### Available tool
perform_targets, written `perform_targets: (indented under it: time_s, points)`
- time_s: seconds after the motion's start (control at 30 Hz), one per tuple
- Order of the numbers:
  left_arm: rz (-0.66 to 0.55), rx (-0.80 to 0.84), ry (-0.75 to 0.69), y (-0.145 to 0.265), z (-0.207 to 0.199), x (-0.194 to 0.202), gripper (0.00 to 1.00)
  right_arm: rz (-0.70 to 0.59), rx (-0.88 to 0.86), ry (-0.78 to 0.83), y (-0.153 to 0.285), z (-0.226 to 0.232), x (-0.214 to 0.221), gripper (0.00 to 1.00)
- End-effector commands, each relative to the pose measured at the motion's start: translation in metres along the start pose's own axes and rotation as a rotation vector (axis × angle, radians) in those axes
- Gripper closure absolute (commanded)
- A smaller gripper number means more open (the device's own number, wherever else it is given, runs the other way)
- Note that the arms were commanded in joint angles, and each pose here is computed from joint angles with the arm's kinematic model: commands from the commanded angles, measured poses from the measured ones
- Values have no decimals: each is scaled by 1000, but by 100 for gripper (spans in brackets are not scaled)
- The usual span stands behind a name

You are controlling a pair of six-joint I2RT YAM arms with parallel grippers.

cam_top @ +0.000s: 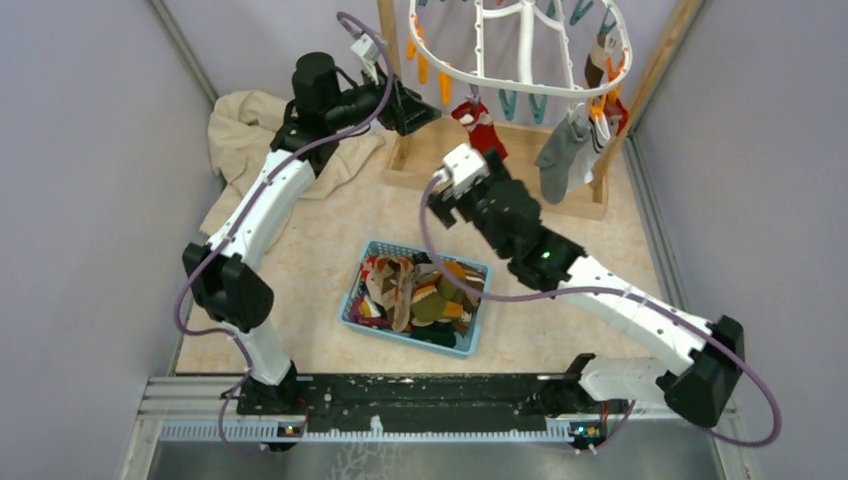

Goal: Remove the socks clipped to the hanger
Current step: Adjust the hanger on the clothesline.

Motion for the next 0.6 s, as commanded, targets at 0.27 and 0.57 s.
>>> perform_targets:
  time_s: [0.27, 0.57]
  points:
    - [-73, -170, -54, 62, -54, -24, 14, -77, 382, -520, 19, -189, -75, 46]
    - [-41, -177, -67, 61, -59, -16, 14, 64, 459, -671, -38, -275, -34, 50]
Point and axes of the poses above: each gripper's point midway between its finger pads, its own y axis back along the fingers, its own z axis along the line the jaws close on, x = y × z, the point moved 7 cm from there along y, back along the fingers, and after that the axes turned 8 degrees about y, right-handed, at the moved point
